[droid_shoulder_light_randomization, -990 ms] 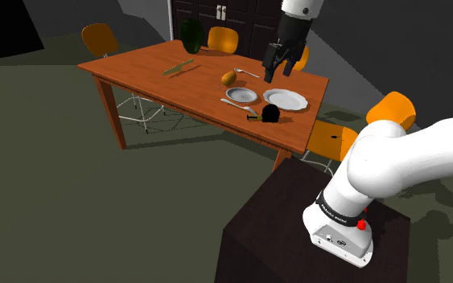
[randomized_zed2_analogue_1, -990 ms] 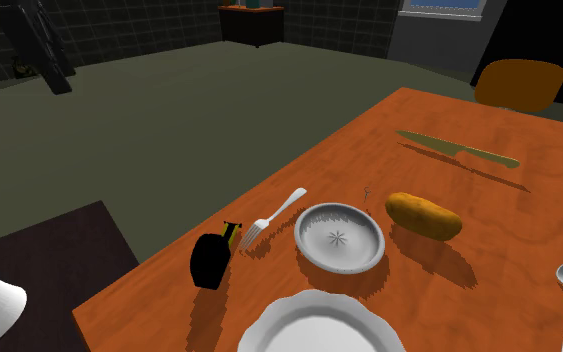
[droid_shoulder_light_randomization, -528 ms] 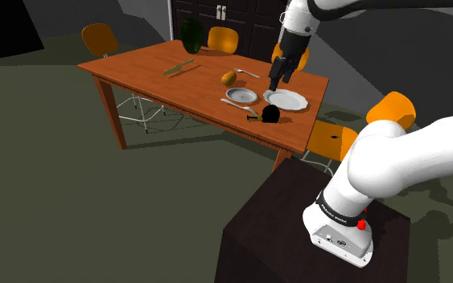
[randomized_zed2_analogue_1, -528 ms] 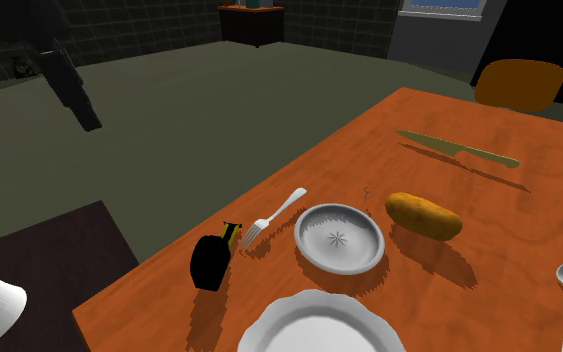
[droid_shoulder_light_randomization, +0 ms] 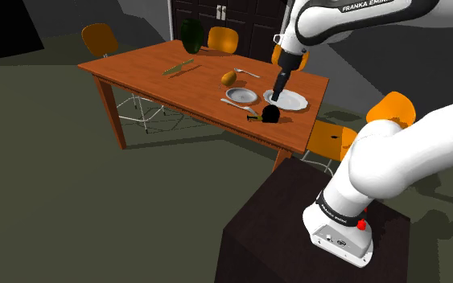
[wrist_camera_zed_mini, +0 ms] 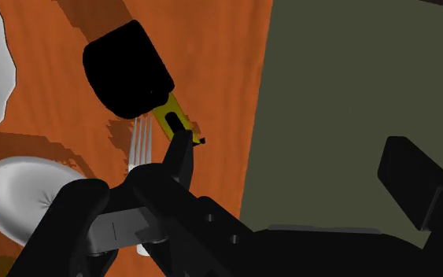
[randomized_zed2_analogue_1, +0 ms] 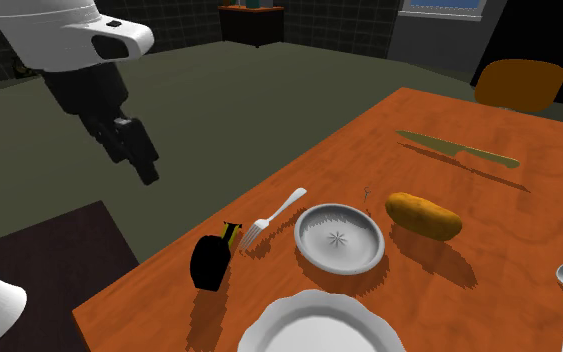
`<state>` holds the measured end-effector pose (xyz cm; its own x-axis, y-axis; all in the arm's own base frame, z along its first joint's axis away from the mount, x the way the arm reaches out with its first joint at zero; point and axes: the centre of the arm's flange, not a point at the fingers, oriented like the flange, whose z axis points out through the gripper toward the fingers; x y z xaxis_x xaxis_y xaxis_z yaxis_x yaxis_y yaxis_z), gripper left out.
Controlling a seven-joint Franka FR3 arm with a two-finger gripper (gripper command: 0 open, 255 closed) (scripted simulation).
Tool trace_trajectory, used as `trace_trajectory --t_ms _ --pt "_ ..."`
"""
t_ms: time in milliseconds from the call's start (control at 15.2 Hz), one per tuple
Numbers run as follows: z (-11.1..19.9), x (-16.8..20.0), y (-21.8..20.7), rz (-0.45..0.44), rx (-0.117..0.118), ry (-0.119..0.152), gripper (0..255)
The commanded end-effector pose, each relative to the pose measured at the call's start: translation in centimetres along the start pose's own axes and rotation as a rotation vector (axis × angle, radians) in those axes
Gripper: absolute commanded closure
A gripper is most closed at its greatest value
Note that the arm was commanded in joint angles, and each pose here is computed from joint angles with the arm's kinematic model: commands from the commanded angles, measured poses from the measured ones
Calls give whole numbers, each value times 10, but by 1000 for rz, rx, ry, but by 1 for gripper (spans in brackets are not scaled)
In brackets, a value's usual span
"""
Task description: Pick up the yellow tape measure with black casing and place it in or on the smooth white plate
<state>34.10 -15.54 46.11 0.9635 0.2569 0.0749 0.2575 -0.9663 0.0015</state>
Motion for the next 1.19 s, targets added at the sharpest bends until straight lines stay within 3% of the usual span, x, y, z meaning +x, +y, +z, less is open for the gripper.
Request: trace_trajectory --t_ms 0,594,1122 --pt "18 1 22 -68 3 0 0" --pt "97 31 109 -352 25 -1 0" --pt "138 33 112 -366 26 -1 0"
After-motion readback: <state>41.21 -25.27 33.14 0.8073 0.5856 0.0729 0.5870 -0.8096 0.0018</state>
